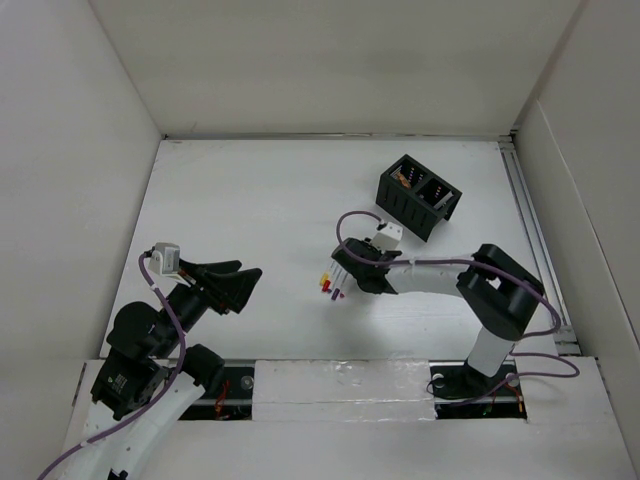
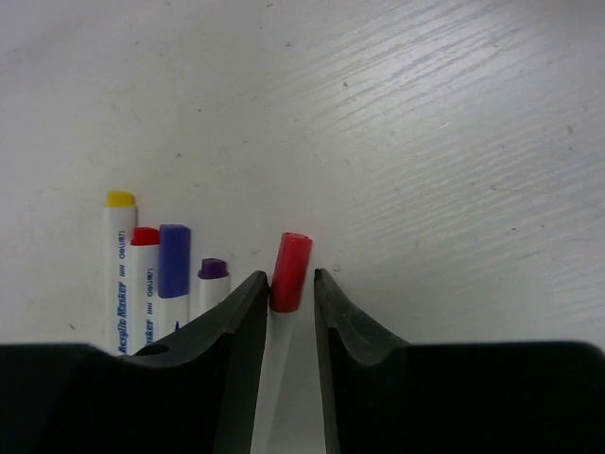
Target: Organize the desk
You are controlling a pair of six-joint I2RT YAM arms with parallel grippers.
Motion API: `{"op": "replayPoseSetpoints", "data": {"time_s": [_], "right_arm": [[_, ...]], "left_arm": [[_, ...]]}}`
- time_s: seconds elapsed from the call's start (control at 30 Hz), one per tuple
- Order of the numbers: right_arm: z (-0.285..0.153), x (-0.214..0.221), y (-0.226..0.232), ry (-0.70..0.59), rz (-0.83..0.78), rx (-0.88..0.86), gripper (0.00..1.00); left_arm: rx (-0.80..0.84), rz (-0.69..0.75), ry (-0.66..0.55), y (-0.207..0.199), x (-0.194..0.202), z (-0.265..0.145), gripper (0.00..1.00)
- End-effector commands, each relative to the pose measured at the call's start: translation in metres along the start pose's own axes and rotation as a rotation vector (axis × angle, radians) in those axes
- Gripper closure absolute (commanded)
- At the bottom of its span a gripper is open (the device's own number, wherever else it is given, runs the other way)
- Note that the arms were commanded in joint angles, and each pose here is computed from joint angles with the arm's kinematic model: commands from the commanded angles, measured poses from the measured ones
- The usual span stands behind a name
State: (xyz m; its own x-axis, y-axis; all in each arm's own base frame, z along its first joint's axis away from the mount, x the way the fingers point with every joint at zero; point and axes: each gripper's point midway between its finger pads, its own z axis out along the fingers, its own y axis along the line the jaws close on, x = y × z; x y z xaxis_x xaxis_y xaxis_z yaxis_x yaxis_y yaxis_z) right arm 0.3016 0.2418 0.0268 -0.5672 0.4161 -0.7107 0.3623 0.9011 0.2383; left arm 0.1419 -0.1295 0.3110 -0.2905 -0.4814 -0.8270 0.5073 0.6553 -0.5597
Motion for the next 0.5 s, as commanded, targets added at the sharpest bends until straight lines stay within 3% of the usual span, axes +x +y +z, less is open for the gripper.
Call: {"op": "replayPoseSetpoints", "data": {"time_s": [0.0,0.13,0.47], "right_arm": [[-0.001,0.006,-0.033,0.037,-0.079,0.090,0.66],[0.003,0.007,-0.031,0.066,-0.131,0.120,0.59],[0.010,0.034,-0.023,0.176,-0.207,0.088,0.63]], "left_arm": [[0.036,0.009,-0.028,-0.007,-0.006,0.001,0.34],[0.034,0.009,-0.025,-0.007,-0.006,0.002,0.34],[0.029,0.009,-0.020,-0.005,-0.004,0.002,0.34]]}}
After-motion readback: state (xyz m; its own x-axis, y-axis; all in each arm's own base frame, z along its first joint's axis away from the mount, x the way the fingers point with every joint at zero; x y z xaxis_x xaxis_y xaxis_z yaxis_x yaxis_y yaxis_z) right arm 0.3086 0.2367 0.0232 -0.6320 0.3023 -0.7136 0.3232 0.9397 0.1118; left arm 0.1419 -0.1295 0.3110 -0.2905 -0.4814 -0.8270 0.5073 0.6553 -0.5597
